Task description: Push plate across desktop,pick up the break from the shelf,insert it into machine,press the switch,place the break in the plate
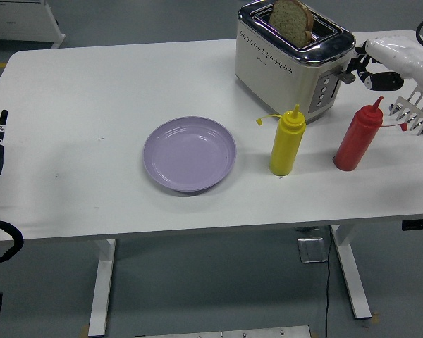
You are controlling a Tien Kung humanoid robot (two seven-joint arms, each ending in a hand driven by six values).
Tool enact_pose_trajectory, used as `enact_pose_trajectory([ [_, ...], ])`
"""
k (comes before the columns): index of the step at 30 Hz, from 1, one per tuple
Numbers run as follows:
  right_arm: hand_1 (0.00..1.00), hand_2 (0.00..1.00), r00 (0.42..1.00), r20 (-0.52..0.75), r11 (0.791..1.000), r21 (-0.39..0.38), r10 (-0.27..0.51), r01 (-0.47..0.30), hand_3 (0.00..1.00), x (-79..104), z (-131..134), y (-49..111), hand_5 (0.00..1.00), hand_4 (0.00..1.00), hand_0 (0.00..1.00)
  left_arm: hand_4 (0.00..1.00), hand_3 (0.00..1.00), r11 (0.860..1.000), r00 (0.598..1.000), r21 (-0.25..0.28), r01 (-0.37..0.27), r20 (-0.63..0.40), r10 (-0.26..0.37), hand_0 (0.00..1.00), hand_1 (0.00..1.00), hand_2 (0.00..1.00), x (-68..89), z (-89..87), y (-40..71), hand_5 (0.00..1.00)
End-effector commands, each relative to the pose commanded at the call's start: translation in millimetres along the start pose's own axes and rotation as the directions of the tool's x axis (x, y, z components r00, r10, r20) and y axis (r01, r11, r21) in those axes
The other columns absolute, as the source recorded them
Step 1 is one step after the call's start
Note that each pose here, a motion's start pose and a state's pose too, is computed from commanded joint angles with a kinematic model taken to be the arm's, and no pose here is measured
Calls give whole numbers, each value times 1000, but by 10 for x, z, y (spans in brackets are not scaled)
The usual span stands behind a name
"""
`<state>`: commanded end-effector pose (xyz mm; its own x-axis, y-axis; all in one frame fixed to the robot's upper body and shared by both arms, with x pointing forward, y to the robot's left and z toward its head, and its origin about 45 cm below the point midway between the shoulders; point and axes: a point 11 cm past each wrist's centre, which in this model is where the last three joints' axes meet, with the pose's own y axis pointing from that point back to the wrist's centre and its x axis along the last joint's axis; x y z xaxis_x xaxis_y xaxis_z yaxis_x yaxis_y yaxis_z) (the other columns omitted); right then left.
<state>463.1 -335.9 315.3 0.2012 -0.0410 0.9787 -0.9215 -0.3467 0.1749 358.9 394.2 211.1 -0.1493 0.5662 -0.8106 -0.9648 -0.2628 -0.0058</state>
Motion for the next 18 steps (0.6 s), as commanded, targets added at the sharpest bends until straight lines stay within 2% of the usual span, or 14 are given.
enact_pose_trajectory([
  [18, 592, 587, 998, -24, 998, 4, -57, 57, 533, -187, -65, -75, 17, 137, 587, 657, 795, 1000, 1000, 8, -7, 2, 7, 854, 917, 911, 18, -19, 6, 998],
])
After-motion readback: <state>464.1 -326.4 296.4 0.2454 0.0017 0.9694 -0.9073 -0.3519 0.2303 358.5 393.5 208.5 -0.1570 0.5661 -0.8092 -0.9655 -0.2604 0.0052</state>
